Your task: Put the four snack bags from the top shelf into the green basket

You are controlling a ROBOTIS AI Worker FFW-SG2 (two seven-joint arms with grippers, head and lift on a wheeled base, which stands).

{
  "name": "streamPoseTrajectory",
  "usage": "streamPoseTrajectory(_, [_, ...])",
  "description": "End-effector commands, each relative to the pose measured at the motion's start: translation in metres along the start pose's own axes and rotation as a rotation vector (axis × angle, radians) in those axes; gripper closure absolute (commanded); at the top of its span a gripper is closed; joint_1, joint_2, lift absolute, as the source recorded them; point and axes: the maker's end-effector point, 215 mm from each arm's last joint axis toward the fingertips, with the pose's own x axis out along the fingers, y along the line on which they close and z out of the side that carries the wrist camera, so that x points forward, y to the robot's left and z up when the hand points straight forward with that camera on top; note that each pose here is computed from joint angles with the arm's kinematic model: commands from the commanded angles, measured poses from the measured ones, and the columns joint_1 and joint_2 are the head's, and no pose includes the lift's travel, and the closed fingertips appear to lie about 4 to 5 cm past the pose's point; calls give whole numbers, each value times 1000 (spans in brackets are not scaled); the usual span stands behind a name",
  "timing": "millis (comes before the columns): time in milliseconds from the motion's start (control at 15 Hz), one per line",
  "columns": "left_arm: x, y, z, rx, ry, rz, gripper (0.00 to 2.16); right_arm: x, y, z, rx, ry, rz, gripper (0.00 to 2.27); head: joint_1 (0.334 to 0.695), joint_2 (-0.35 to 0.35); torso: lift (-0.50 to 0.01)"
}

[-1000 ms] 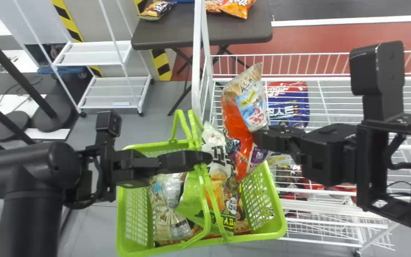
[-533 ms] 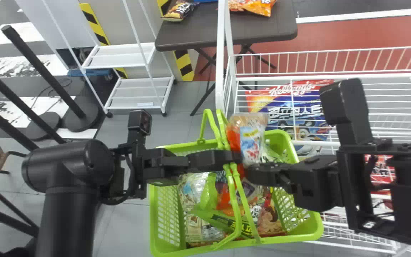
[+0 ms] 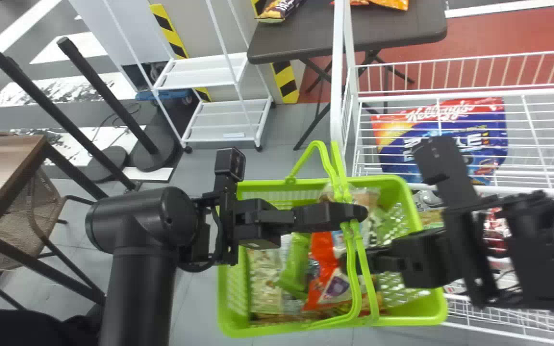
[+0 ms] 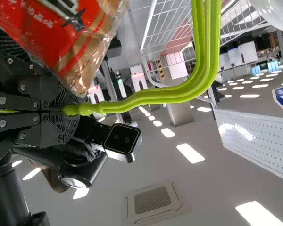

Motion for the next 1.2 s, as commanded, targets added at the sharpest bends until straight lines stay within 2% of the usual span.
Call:
streamPoseTrajectory(0, [-4, -2, 1, -7, -8, -8, 2148, -39, -21, 25, 20, -103, -27, -1, 695, 326, 0])
streamPoseTrajectory(267, [-10, -3, 3, -4, -20, -3, 2148, -113, -70, 58, 48, -270, -147, 26, 695, 241, 0])
streamPoseTrajectory(400, [-10, -5, 4, -3, -22, -9, 2148, -140, -96, 67, 79, -321, -185, 29, 695, 165, 0])
streamPoseTrajectory(667, [-13, -3, -4, -21, -26, -16, 2148, -156, -169, 27, 159, -269, -394, 36, 695, 81, 0])
streamPoseTrajectory(800, [-13, -3, -6, -26, -27, -22, 2148, -155, -216, -37, 197, -162, -601, 49, 695, 18, 0])
streamPoseTrajectory(933, [-14, -2, -9, -32, -27, -21, 2148, -167, -256, -10, 57, -301, -755, 56, 695, -30, 0])
streamPoseTrajectory(1133, [-16, 1, -13, -43, -30, -18, 2148, -199, -276, 51, -121, -556, -828, 63, 695, -98, 0])
